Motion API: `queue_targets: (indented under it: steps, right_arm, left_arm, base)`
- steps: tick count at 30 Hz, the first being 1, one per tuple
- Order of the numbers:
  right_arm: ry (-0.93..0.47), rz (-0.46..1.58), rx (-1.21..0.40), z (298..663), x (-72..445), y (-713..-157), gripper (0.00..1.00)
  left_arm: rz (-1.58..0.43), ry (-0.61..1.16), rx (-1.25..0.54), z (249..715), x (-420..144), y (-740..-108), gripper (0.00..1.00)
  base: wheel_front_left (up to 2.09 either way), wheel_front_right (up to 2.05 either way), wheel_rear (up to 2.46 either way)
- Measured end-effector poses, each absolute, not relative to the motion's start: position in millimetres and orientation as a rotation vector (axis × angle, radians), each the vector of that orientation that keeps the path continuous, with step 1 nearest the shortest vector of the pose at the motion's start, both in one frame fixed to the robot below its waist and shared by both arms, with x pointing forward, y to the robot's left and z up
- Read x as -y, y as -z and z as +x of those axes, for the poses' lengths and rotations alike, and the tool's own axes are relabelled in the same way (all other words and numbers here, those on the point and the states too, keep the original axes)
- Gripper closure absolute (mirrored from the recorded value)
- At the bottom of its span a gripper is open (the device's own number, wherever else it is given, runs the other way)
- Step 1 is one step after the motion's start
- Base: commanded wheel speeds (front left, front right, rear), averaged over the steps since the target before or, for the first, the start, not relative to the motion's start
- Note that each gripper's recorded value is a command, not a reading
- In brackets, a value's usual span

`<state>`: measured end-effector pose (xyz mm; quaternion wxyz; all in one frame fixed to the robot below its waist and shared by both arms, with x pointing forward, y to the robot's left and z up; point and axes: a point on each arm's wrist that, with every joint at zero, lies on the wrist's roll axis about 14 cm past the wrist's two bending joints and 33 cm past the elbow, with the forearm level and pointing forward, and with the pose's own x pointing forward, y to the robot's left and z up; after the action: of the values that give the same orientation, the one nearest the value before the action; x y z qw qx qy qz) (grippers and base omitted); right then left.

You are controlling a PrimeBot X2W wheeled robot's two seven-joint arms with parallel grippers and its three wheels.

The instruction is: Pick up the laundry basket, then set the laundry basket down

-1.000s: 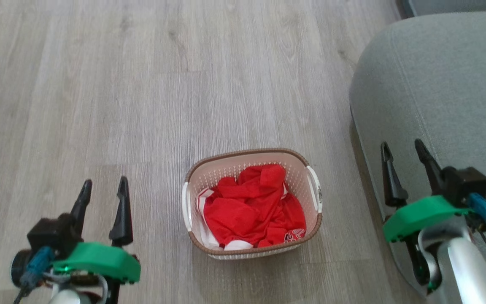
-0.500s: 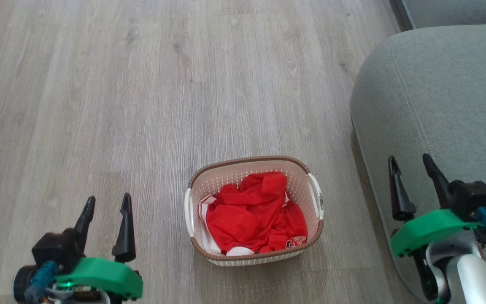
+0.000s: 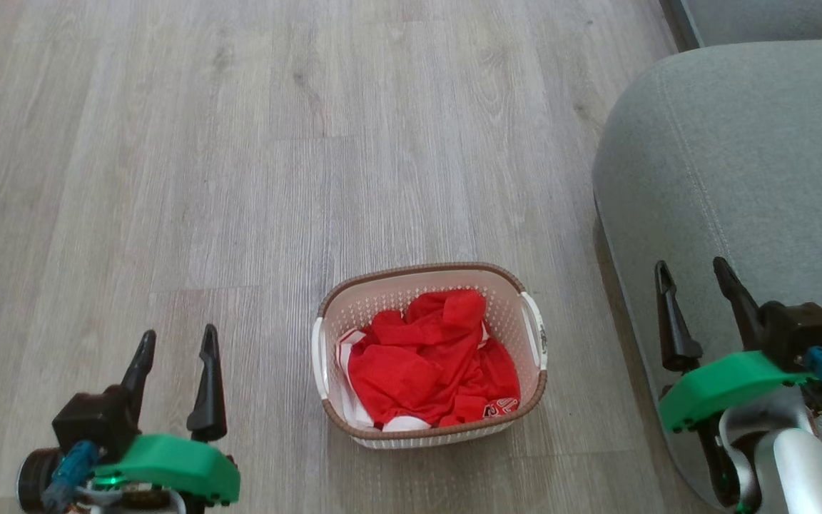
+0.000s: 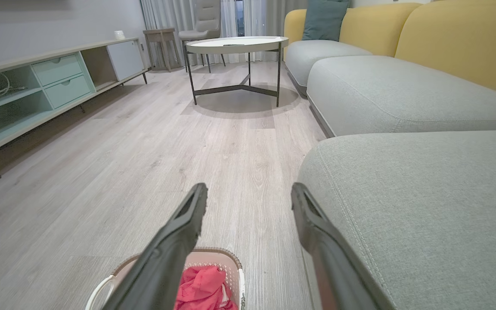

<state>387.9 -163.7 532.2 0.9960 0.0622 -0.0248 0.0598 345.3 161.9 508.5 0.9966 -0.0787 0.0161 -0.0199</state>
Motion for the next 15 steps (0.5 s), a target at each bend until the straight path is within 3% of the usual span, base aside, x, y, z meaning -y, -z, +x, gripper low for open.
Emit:
queue_targets:
  steps: [9, 10, 15]
  right_arm:
    - [-0.122, 0.127, 0.046, 388.5, 162.6, -531.1, 0.00]
    - [-0.122, 0.129, 0.039, 388.4, 162.5, -528.7, 1.00]
    - [-0.116, 0.163, -0.051, 378.5, 160.4, -499.2, 1.00]
  left_arm:
    - [-0.129, 0.034, -0.028, 345.5, -164.7, -508.4, 0.00]
    - [-0.130, 0.033, -0.037, 345.1, -164.2, -505.8, 1.00]
    - [-0.155, 0.020, -0.116, 336.5, -162.7, -482.1, 1.00]
  base:
    - [0.00, 0.00, 0.00]
    - [0.00, 0.00, 0.00]
    - [0.00, 0.00, 0.00]
